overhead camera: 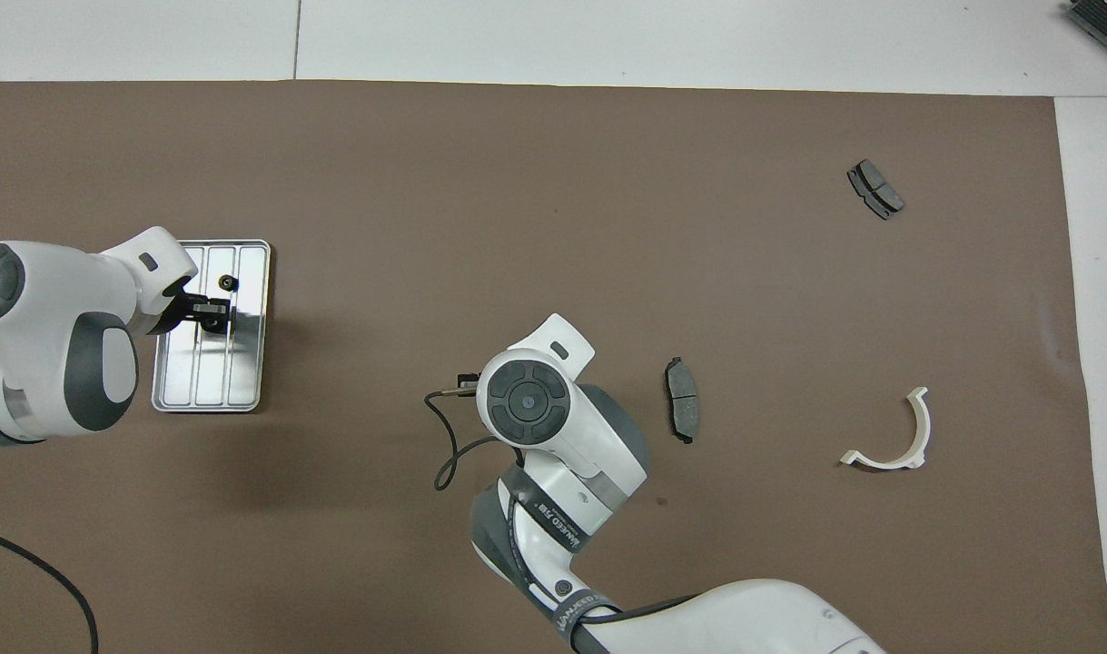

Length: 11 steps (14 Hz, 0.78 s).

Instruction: Place bearing gear from tray to pile

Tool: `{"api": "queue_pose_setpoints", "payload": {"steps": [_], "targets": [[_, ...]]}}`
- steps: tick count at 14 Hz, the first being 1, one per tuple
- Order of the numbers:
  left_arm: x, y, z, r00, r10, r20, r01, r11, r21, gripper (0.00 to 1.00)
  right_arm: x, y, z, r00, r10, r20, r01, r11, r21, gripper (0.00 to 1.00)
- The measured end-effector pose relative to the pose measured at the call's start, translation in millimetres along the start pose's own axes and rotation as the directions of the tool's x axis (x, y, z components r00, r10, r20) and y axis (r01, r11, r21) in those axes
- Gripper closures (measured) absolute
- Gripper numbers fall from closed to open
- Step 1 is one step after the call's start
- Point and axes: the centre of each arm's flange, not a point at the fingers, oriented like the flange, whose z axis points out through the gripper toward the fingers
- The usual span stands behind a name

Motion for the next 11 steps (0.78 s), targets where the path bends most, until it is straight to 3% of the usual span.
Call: {"api": "queue_pose_setpoints", "payload": {"steps": [1, 4, 7, 11], "targets": [[0.8, -0.8, -0.9, 1.000, -0.001, 0.004, 0.001, 1.000, -0.001, 0.67, 0.7, 0.4, -0.3, 1.000, 0.000, -0.001, 0.000, 1.000, 0.000, 0.30], [20.4, -0.6, -24.3, 1.000, 0.005, 0.001, -0.005, 1.000, -0.003, 0.67, 2.0, 0.3, -1.5, 1.000, -0.014, -0.013, 0.014, 1.000, -0.009, 0.65], [48.6, 18.8, -57.6, 0.999, -0.036, -0.029, 0.036, 0.999, -0.011, 0.67, 10.5, 5.5, -5.2, 1.000, -0.005, -0.026, 0.005, 1.000, -0.010, 0.65], [65.3, 141.8, -66.0, 0.975, -0.214, -0.062, 0.210, 0.976, -0.063, 0.67, 54.2, 47.7, -47.4, 0.993, 0.078, -0.086, -0.077, 0.997, 0.012, 0.65]]}}
